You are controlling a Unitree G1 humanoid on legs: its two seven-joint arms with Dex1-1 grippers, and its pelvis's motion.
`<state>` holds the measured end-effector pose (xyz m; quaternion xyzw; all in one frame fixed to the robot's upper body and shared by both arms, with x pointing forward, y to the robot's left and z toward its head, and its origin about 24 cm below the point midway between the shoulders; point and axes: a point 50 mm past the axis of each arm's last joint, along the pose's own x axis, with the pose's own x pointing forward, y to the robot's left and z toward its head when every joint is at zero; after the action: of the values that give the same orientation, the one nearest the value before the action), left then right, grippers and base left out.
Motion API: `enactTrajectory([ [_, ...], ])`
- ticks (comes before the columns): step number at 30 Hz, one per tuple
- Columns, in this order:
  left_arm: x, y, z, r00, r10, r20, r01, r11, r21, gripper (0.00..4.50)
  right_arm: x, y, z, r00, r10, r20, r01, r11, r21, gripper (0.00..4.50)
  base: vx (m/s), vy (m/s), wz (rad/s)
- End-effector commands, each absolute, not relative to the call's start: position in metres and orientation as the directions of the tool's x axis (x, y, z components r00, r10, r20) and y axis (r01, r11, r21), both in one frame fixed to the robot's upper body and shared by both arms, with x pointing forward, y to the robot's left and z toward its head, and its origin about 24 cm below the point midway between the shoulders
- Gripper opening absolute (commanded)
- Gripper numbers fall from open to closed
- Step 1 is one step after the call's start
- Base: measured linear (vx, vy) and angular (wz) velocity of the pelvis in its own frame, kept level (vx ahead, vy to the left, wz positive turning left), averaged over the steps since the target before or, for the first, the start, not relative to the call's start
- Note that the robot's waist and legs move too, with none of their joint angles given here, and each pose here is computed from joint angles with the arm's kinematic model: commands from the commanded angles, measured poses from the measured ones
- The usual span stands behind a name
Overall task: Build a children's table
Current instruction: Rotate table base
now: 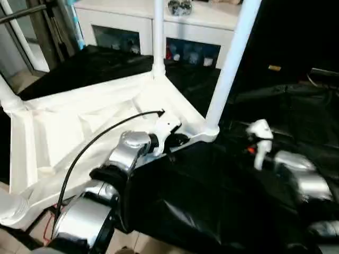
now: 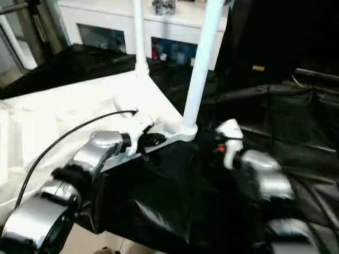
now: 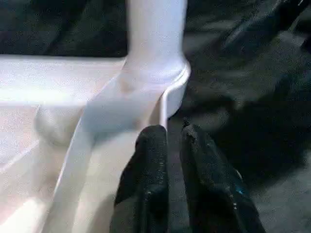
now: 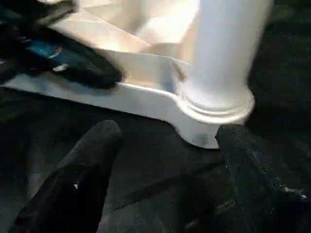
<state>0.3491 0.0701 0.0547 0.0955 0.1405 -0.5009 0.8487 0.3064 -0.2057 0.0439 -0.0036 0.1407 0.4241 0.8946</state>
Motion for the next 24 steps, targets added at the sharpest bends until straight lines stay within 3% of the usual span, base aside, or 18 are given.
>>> enactTrajectory([
  [1, 0.349, 0.066, 0.067, 0.436, -0.855, -0.282, 0.894, 0.448, 0.024, 0.74, 0.302, -0.196, 0.047, 0.549, 0.803, -0.233, -0.800, 0.585, 0.131, 3.56, 0.000, 0.000, 0.00],
  [3, 0.348, 0.070, 0.071, 0.435, -0.859, -0.271, 0.894, 0.447, 0.019, 0.97, 0.302, -0.186, 0.047, 0.528, 0.821, -0.217, -0.816, 0.562, 0.140, 3.56, 0.000, 0.000, 0.00],
  [6, 0.339, 0.096, 0.078, 0.385, -0.870, -0.308, 0.909, 0.416, -0.039, 0.98, 0.308, -0.161, 0.048, 0.512, 0.841, -0.176, -0.827, 0.538, 0.165, 3.56, 0.000, 0.000, 0.00],
  [9, 0.332, 0.108, 0.080, 0.355, -0.874, -0.333, 0.916, 0.397, -0.065, 1.36, 0.311, -0.152, 0.047, 0.520, 0.836, -0.173, -0.824, 0.545, 0.157, 3.56, 0.000, 0.000, 0.00],
  [10, 0.320, 0.125, 0.084, 0.319, -0.873, -0.369, 0.921, 0.378, -0.098, 1.38, 0.318, -0.142, 0.045, 0.556, 0.813, -0.174, -0.801, 0.580, 0.148, 3.56, 0.000, 0.000, 0.00],
  [13, 0.302, 0.148, 0.089, 0.285, -0.860, -0.423, 0.921, 0.367, -0.127, 1.72, 0.324, -0.128, 0.041, 0.581, 0.795, -0.174, -0.780, 0.605, 0.158, 3.56, 0.000, 0.000, 0.00],
  [17, 0.279, 0.174, 0.098, 0.335, -0.811, -0.480, 0.891, 0.439, -0.119, 1.91, 0.330, -0.099, 0.038, 0.599, 0.784, -0.162, -0.764, 0.620, 0.178, 3.56, 0.000, 0.000, 0.00],
  [20, 0.272, 0.180, 0.100, 0.374, -0.785, -0.494, 0.874, 0.476, -0.095, 2.16, 0.335, -0.087, 0.039, 0.620, 0.771, -0.146, -0.748, 0.637, 0.188, 3.56, 0.000, 0.000, 0.00],
  [24, 0.254, 0.186, 0.103, 0.403, -0.753, -0.520, 0.842, 0.527, -0.111, 2.47, 0.351, -0.065, 0.045, 0.752, 0.648, -0.120, -0.619, 0.757, 0.208, 3.56, 0.000, 0.000, 0.00],
])
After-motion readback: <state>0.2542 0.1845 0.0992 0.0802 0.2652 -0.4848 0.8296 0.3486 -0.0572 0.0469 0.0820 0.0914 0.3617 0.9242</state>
